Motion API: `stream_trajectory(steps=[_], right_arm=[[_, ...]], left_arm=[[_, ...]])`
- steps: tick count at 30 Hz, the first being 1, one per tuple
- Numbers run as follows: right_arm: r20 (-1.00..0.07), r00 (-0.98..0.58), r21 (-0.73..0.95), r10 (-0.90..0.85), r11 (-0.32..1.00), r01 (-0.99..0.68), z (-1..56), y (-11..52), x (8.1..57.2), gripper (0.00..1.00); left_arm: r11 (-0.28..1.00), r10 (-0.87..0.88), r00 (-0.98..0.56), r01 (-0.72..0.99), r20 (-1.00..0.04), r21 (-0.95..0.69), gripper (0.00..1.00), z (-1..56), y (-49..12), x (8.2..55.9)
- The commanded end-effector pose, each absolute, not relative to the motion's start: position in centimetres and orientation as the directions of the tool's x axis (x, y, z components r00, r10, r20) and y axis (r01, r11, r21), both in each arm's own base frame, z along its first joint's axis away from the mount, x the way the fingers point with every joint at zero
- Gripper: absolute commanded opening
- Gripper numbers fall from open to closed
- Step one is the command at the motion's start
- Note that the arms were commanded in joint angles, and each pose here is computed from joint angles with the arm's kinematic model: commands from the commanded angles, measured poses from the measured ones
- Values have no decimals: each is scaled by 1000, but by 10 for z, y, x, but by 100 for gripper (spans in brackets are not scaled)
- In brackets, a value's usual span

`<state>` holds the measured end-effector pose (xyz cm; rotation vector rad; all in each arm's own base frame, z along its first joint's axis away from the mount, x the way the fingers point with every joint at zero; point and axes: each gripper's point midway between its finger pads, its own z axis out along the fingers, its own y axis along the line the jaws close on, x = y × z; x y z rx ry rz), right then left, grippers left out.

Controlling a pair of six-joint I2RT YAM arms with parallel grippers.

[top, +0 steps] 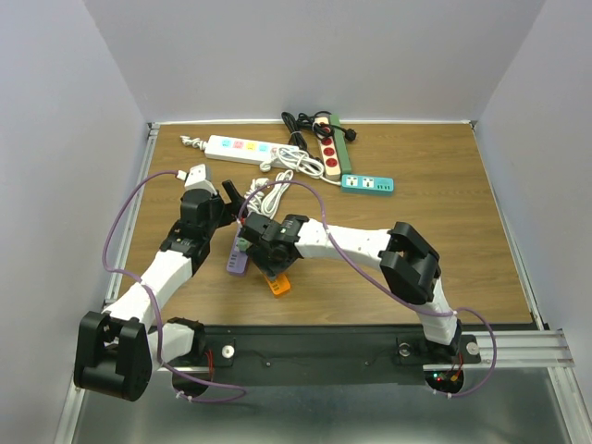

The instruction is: Insert the plug

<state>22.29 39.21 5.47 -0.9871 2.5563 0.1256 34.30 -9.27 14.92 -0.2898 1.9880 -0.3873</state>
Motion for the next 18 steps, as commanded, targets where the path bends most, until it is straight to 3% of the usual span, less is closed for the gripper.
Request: stream_trajectory(steps=[1, 18], right_arm=[[-420, -815, -122, -400, 914, -386, 44, 342, 284, 66], [-534, -803, 15, -266, 946, -324, 90, 349, 306, 67]], left_arm=[[870, -353, -463, 158, -813, -467, 98, 170, -132, 328], [869, -353, -468, 158, -810, -469, 98, 168, -133, 328]])
